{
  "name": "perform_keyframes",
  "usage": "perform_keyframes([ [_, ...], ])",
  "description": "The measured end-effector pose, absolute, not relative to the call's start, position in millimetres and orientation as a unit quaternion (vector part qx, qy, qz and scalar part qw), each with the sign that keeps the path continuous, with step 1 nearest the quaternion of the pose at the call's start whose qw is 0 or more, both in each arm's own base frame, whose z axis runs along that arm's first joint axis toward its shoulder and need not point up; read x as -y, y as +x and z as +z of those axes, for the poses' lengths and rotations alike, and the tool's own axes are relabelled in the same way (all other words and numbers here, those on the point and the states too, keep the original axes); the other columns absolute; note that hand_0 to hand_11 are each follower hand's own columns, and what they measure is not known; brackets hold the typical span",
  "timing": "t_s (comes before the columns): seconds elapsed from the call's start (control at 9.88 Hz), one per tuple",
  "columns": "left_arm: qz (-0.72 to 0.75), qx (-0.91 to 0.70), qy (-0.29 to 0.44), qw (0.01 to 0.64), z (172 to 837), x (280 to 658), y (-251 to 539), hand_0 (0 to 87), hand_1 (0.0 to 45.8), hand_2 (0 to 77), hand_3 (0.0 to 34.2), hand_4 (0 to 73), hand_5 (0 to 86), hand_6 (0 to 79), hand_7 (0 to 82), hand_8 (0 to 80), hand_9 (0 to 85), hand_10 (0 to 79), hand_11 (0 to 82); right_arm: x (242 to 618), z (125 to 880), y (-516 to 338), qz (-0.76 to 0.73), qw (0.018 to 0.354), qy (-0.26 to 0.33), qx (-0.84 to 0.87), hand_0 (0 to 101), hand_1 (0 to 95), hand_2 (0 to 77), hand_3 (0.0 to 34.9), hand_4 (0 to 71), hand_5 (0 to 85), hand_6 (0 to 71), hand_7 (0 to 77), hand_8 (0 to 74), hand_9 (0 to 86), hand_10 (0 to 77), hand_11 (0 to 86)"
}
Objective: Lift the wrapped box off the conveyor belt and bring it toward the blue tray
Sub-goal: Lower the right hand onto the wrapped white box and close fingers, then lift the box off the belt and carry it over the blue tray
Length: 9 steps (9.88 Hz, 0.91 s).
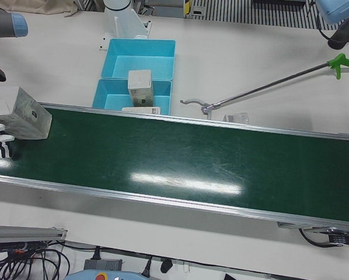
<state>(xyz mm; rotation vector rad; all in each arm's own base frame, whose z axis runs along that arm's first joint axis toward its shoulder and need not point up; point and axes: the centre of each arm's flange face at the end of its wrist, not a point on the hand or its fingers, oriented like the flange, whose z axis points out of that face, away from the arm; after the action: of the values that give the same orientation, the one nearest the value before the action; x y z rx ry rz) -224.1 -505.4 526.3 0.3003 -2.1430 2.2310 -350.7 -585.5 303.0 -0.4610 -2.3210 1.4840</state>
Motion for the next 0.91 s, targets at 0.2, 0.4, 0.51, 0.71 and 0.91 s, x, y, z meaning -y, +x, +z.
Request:
perform_keyframes([
  [0.2,0.718,0.689,0.097,0.017,526.3,505.5,-224.1,0.0,0.0,0.5,0.0,0.0,1.1,0.0,0.5,0.0,0.0,0.5,0.0,585.0,298.4,-354.7,0.527,0.162,-0.158,0.819,50,16.9,28.4,23.5,15.8,38.7,13.6,39.3,7.6,16.9,0.0,1.6],
  [0.4,0.718,0.689,0.097,0.017,526.3,505.4,-224.1,0.0,0.0,0.5,0.0,0.0,1.1,0.0,0.0,0.0,0.0,0.5,0.0,583.3,298.7,-354.6,0.535,0.162,-0.154,0.815,54,13.6,30.5,19.6,21.3,43.1,18.0,42.5,15.8,22.9,12.0,7.1],
  [0.51,0.718,0.689,0.097,0.017,526.3,505.5,-224.1,0.0,0.0,0.5,0.0,0.0,1.1,0.0,0.0,0.0,0.0,0.5,0.0,583.6,297.9,-349.4,0.538,0.162,-0.151,0.813,55,8.7,31.1,14.9,26.2,50.2,22.9,48.5,25.6,30.0,24.0,25.1],
  [0.71,0.718,0.689,0.097,0.017,526.3,505.4,-224.1,0.0,0.0,0.5,0.0,0.0,1.1,0.0,0.5,0.0,0.0,0.5,0.0,585.3,281.1,-316.2,0.532,0.145,-0.14,0.823,58,3.8,31.1,11.3,30.0,55.1,26.7,53.5,39.8,42.5,33.8,34.4],
  [0.91,0.718,0.689,0.097,0.017,526.3,505.4,-224.1,0.0,0.0,0.5,0.0,0.0,1.1,0.0,0.0,0.0,0.0,0.0,0.0,571.0,249.4,-283.9,0.516,0.128,-0.136,0.836,52,0.5,34.9,5.0,31.1,61.1,31.1,63.8,46.4,49.1,43.6,42.5],
])
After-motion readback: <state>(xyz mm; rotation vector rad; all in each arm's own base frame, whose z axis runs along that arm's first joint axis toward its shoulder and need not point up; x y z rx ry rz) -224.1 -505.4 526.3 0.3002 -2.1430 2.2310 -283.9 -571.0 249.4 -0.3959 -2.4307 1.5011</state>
